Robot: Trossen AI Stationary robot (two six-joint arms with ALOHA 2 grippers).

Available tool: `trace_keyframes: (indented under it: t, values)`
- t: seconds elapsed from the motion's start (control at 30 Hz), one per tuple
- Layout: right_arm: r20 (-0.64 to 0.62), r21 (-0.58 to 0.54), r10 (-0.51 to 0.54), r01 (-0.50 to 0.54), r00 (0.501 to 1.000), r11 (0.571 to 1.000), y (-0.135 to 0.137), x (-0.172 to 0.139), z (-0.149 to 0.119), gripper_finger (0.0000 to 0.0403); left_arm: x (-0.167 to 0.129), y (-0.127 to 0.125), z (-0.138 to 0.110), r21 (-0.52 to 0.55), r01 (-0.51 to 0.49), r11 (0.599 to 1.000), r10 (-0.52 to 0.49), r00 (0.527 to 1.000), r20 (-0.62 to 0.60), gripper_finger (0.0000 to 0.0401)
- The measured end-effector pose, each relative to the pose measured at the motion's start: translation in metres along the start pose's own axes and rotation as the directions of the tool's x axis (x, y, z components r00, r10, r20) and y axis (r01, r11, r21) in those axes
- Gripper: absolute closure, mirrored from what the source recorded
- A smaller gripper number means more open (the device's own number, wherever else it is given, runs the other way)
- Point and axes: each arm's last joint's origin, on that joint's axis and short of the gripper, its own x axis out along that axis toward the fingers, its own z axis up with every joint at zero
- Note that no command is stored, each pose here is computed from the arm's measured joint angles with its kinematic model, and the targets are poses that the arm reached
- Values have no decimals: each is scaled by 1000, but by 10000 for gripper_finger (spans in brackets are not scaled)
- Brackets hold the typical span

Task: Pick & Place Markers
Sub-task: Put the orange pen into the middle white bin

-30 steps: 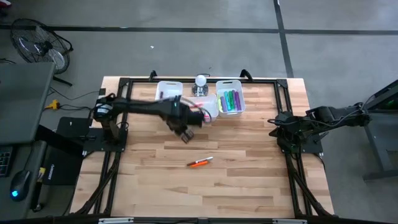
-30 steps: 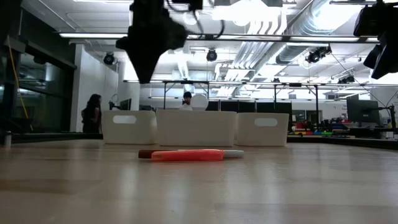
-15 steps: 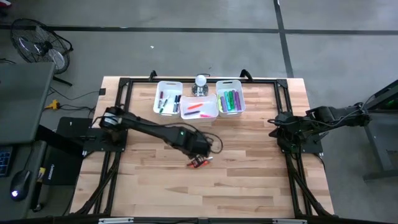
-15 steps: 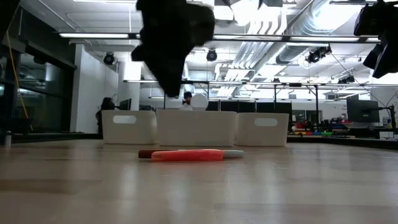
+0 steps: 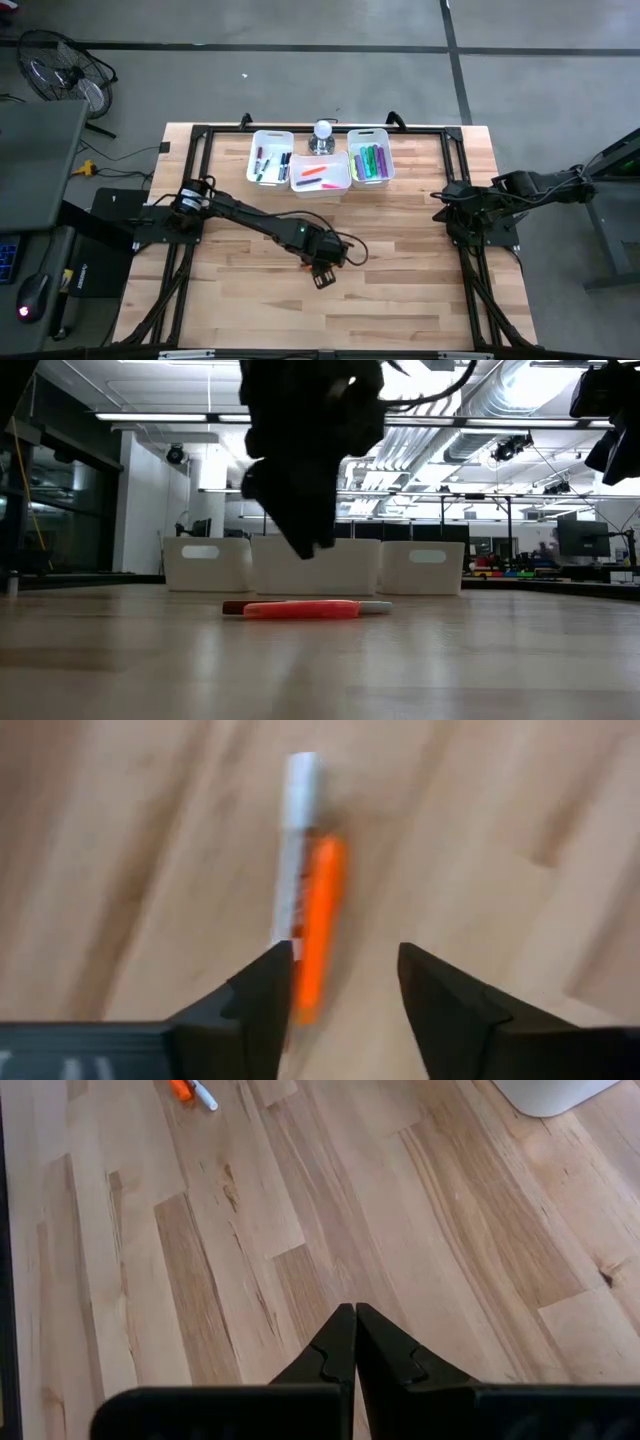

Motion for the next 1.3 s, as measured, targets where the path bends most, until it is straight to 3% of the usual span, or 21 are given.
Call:
trace_keyframes:
  t: [0.17,0.43,0.73,1.0,1.3]
  values:
    - [1,0,-2,2,1000,1000,0,0,0,402,0,-12,2,130,131,983,-134,991,13,200]
    - [2,0,-3,3,1000,1000,0,0,0,402,-1,-27,-12,248,54,967,-70,996,57,199]
    - [10,0,-13,13,1000,1000,0,0,0,402,-1,-26,-14,255,27,967,-43,997,58,199]
    - [16,-8,-21,21,1000,1000,-1,0,0,402,24,-21,-12,240,19,971,-21,1000,5,199]
    - [17,-18,-21,21,1000,1000,-1,0,0,402,27,-16,-12,204,-70,976,63,997,37,199]
